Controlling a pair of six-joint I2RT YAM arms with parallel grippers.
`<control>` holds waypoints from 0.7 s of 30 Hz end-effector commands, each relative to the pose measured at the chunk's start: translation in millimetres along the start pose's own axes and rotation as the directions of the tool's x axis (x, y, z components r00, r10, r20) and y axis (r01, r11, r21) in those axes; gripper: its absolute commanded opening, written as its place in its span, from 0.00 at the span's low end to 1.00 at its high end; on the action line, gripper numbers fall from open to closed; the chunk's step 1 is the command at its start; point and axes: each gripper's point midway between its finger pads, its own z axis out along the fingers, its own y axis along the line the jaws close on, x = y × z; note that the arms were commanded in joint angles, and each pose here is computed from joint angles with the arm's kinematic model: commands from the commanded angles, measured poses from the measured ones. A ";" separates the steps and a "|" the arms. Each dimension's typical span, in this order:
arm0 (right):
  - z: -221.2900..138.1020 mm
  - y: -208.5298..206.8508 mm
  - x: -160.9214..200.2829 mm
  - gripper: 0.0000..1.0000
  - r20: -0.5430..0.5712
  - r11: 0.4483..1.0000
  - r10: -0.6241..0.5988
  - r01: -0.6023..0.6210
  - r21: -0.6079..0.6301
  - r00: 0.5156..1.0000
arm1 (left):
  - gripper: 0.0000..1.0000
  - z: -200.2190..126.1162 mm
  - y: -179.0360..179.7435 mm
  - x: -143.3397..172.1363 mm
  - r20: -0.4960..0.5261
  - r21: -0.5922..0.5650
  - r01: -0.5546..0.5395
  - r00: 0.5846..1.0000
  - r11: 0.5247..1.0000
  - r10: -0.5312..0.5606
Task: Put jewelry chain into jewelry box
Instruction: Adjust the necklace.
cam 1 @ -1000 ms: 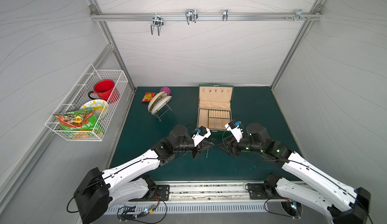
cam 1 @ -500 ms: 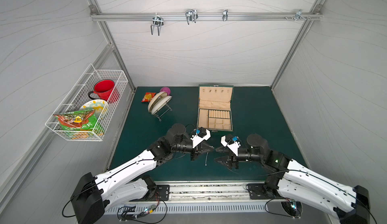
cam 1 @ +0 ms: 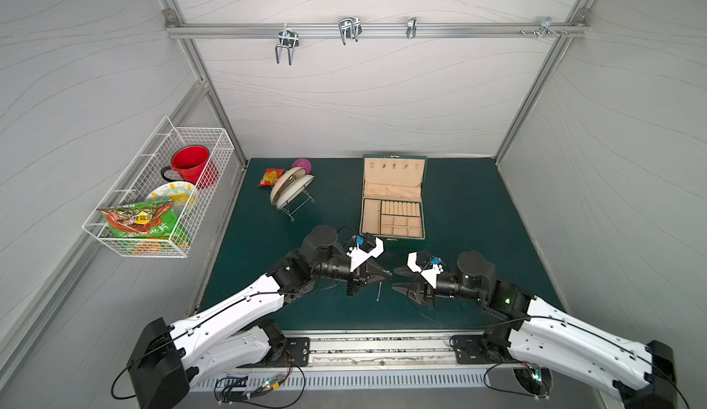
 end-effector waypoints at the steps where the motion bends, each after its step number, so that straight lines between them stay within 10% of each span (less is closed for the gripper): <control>1: 0.6 0.8 -17.1 0.41 0.058 0.999 -0.044 0.044 0.002 0.997 | 0.00 -4.8 -13.4 -35.5 0.079 0.035 -0.078 0.994 0.996 0.075; 21: 6.8 3.6 -30.5 0.27 0.087 0.997 -0.069 0.070 -0.015 0.994 | 0.00 -4.2 -18.0 -37.2 0.087 0.067 -0.072 0.994 0.995 0.066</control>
